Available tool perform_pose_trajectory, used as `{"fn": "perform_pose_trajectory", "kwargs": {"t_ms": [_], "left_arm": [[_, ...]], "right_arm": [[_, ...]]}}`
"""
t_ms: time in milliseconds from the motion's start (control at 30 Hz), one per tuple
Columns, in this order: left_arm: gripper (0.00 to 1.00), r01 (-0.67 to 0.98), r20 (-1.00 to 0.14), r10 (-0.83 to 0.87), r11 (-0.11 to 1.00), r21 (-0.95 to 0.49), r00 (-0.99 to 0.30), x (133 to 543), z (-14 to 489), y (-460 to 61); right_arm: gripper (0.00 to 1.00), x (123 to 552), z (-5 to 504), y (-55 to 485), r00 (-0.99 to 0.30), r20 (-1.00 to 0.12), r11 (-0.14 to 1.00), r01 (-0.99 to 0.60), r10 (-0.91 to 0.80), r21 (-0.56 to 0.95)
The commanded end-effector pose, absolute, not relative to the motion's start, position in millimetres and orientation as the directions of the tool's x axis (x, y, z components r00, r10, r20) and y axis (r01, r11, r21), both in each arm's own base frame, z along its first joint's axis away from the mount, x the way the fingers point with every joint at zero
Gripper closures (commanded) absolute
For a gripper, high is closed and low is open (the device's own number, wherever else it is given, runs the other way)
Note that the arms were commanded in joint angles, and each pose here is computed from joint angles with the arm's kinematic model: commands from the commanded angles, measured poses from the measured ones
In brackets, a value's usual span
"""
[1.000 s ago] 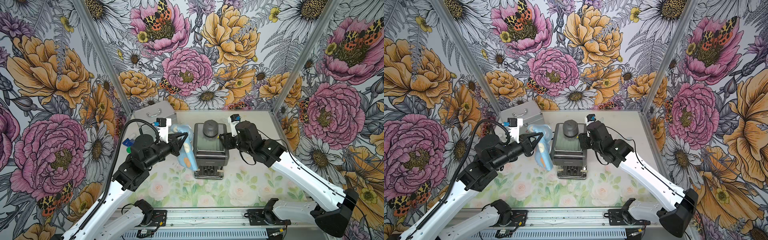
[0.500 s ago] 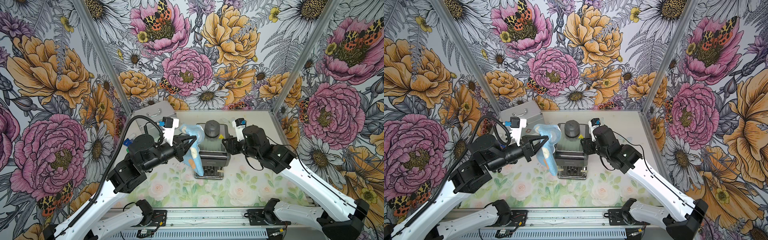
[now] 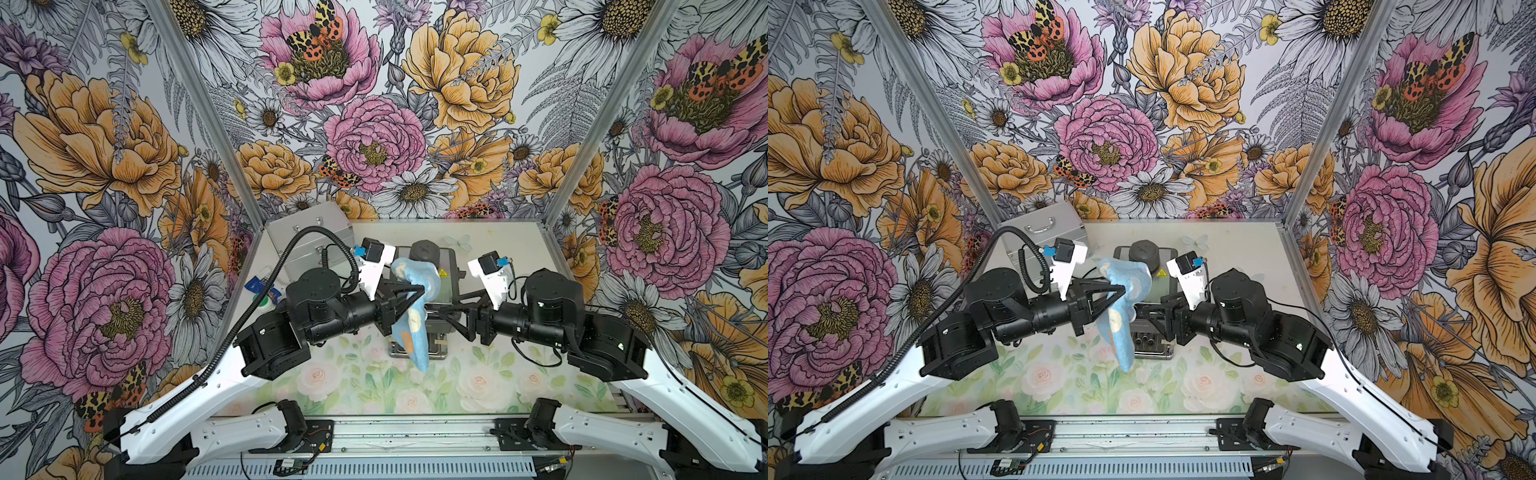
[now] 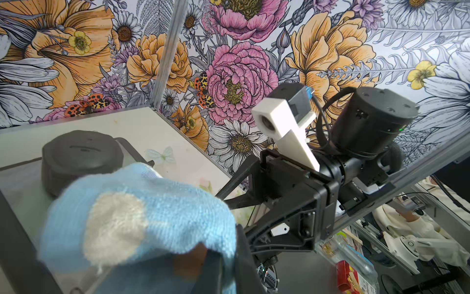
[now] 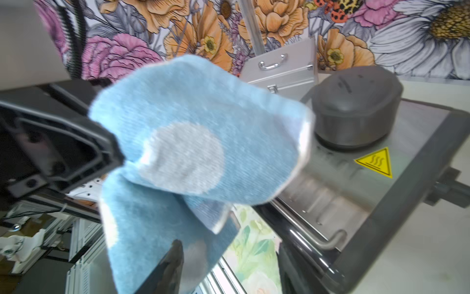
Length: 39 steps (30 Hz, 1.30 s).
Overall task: Wipe the surface of a coffee machine
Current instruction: Adjust the cleaning item.
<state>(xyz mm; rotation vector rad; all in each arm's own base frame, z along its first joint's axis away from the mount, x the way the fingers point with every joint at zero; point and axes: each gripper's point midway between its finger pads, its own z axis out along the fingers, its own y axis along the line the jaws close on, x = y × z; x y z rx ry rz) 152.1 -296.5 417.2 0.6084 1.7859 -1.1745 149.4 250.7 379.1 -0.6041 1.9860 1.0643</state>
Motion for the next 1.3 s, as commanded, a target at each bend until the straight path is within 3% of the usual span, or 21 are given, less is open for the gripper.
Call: {"fn": "perform_pose_trajectory", "kwargs": {"t_ms": [0, 233, 367, 667, 700, 800, 1067, 1233, 1267], "left_arm": [[1.00, 0.788, -0.894, -0.071, 0.445, -0.425, -0.442, 151, 429, -301], [1.00, 0.796, -0.900, -0.063, 0.444, -0.412, -0.431, 150, 430, -306], [1.00, 0.805, -0.901, -0.082, 0.420, -0.419, -0.426, 147, 435, -306], [1.00, 0.798, -0.893, -0.078, 0.420, -0.432, -0.443, 145, 425, -304], [1.00, 0.794, -0.893, -0.079, 0.426, -0.433, -0.444, 146, 422, -303], [1.00, 0.787, -0.891, -0.076, 0.438, -0.434, -0.448, 147, 417, -301], [1.00, 0.798, -0.890, -0.059, 0.417, -0.434, -0.453, 145, 415, -309], [1.00, 0.794, -0.881, -0.044, 0.416, -0.444, -0.470, 145, 408, -313], [1.00, 0.791, -0.880, -0.043, 0.421, -0.444, -0.472, 146, 405, -312]], "right_arm": [[0.37, 134, 405, 272, -0.578, -0.816, 0.373, -0.753, 0.019, 0.542], [0.36, 130, 395, 299, -0.577, -0.816, 0.343, -0.773, -0.033, 0.533], [0.35, 139, 376, 309, -0.572, -0.818, 0.393, -0.768, -0.065, 0.506], [0.66, 162, 374, 293, -0.529, -0.848, 0.519, -0.724, 0.004, 0.454], [0.65, 161, 376, 289, -0.523, -0.852, 0.524, -0.722, 0.015, 0.452], [0.51, 160, 379, 281, -0.511, -0.859, 0.527, -0.722, 0.030, 0.448], [0.49, 164, 387, 274, -0.484, -0.873, 0.553, -0.714, 0.055, 0.430], [0.71, 168, 388, 275, -0.471, -0.880, 0.566, -0.711, 0.059, 0.418], [0.80, 168, 390, 274, -0.465, -0.883, 0.562, -0.713, 0.067, 0.419]]}}
